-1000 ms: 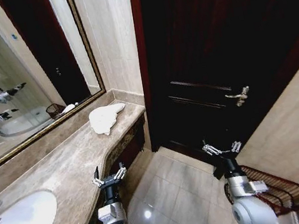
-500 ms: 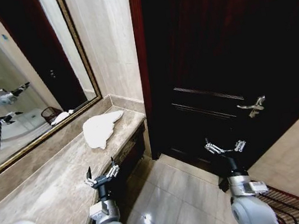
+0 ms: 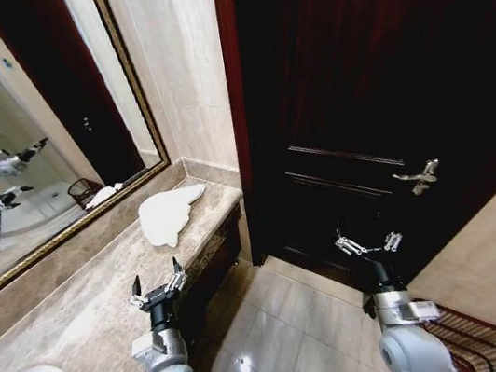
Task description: Discard the used towel into the hamper.
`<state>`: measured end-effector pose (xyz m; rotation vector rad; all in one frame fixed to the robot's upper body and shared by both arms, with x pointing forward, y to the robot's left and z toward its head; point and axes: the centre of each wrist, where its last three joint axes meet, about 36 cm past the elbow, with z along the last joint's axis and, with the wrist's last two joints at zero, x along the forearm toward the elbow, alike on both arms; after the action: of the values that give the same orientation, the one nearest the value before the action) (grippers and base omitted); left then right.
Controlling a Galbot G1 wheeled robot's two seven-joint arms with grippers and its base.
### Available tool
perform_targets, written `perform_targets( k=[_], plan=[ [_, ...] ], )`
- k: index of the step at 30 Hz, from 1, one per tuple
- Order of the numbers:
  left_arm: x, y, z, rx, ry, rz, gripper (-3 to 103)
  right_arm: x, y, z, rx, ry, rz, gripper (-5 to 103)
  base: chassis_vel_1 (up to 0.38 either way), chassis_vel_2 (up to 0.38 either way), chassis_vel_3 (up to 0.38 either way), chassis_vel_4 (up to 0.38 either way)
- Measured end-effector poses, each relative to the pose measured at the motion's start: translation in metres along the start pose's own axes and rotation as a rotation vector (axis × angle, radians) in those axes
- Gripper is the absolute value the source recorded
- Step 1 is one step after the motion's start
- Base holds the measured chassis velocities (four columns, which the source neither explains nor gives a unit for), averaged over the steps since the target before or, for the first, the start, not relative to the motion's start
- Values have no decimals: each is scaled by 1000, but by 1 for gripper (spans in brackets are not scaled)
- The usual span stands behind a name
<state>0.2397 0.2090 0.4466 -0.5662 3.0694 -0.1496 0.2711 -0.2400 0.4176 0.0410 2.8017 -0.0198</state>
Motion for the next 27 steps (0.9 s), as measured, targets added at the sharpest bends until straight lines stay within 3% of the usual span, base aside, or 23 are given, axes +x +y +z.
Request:
perform_targets(
  k=[7, 14, 27],
  plan=[
    [-2, 2, 1, -6, 4, -11, 100, 1, -1, 4, 2, 3, 6, 100, 67, 57, 61, 59],
    [-20, 12, 11, -14, 59, -83, 100, 2, -2, 9, 34, 26, 6, 100, 54, 42, 40, 42],
    [-76, 6, 14, 66, 78, 30, 100, 2, -1, 10, 75, 46, -6, 100, 0, 0, 0, 0]
  ],
)
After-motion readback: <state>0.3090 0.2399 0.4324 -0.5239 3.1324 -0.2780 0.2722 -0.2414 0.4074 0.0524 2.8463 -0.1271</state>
